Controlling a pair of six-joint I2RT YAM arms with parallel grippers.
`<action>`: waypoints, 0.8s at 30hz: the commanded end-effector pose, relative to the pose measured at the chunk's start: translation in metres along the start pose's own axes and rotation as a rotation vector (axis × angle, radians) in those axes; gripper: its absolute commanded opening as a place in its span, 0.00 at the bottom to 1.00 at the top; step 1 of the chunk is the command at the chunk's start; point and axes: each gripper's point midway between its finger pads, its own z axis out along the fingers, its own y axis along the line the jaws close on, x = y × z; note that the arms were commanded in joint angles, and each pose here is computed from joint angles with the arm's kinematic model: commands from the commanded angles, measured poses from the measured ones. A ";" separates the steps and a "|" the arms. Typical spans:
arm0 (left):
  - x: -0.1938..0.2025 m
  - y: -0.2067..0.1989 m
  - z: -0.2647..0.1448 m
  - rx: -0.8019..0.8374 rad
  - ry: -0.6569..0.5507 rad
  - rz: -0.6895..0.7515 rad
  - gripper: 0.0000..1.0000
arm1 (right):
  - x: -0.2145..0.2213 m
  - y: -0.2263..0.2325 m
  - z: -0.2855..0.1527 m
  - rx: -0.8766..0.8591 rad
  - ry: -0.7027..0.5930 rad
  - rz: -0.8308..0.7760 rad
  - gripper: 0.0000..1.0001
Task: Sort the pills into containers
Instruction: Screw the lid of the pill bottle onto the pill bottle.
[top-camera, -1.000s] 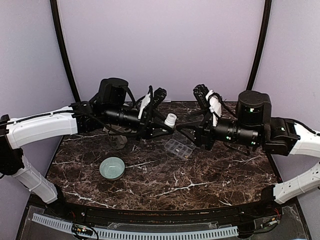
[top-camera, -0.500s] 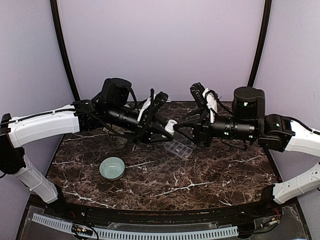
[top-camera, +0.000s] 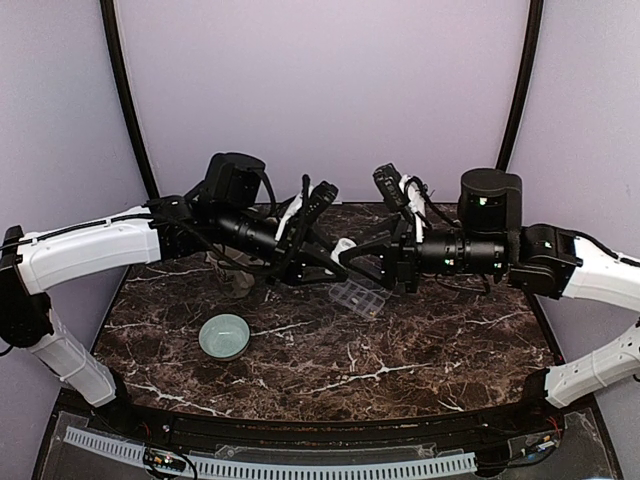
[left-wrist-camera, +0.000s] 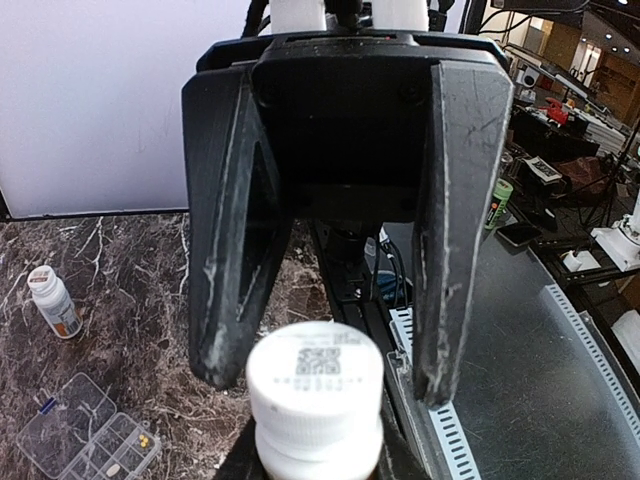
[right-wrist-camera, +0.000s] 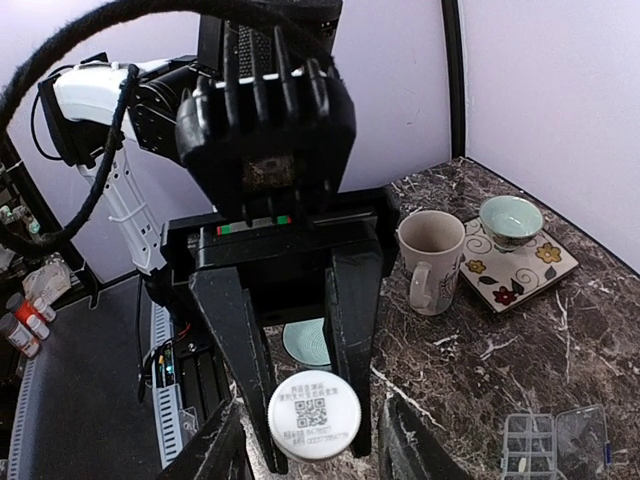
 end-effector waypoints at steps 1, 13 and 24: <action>-0.011 -0.003 -0.004 0.026 -0.017 0.023 0.00 | -0.023 0.007 -0.002 -0.049 -0.069 0.012 0.46; -0.009 -0.004 -0.003 0.037 -0.009 0.018 0.00 | -0.026 0.009 -0.002 -0.087 -0.075 0.034 0.40; -0.009 -0.005 -0.002 0.048 -0.008 0.014 0.00 | -0.022 0.007 0.001 -0.089 -0.060 0.043 0.38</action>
